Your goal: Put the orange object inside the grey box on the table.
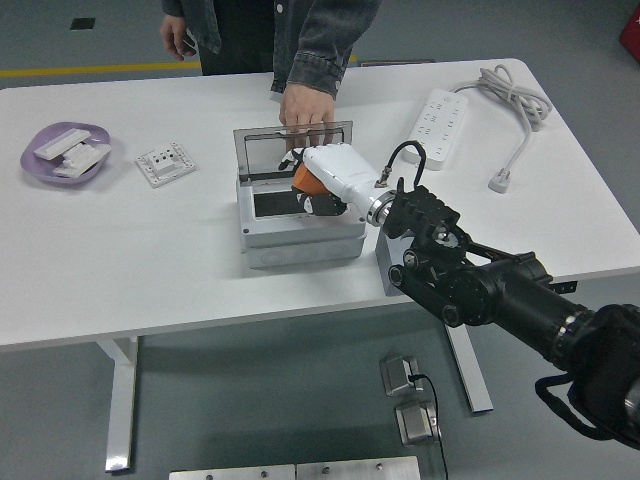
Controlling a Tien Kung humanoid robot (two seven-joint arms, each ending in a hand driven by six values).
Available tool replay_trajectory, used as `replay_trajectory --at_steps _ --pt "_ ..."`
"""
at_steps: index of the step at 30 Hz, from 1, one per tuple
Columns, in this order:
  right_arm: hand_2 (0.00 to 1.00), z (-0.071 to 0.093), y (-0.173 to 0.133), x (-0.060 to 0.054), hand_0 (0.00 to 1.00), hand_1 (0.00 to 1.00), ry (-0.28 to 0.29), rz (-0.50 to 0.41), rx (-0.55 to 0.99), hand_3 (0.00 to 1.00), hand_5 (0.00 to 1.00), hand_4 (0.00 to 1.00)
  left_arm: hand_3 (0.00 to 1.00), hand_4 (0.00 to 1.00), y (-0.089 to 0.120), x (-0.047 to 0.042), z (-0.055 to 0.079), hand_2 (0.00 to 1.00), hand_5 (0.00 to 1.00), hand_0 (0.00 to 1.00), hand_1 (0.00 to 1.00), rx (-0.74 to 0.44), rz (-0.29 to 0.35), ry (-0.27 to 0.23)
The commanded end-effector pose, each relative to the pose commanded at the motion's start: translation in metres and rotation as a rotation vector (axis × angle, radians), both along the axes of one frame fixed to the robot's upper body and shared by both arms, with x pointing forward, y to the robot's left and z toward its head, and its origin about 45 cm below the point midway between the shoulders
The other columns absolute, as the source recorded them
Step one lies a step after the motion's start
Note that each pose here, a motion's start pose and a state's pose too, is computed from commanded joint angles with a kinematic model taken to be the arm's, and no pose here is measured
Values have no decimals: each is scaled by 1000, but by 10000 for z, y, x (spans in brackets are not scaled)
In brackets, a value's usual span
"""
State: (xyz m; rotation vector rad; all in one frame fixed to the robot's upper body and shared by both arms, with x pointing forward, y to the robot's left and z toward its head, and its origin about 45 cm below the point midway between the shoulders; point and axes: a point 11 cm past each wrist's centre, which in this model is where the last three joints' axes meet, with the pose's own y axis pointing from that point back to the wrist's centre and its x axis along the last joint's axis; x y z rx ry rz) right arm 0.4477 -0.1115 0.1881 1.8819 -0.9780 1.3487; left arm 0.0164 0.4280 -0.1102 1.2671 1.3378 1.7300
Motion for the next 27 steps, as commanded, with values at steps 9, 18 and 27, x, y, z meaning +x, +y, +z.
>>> replay_trajectory --at_steps 9,18,27 --pt "764 6 -9 7 789 720 -2 -4 3 906 193 866 609 569 -13 16 -3 526 132 622 569 -4 -3 -1" --pt "761 78 166 -97 802 715 6 30 73 906 202 873 608 566 -50 -19 -18 523 130 622 567 -12 1 2" --pt "757 489 391 -143 799 713 -30 102 150 901 209 872 607 562 -53 -43 -21 522 128 622 565 -11 12 2"
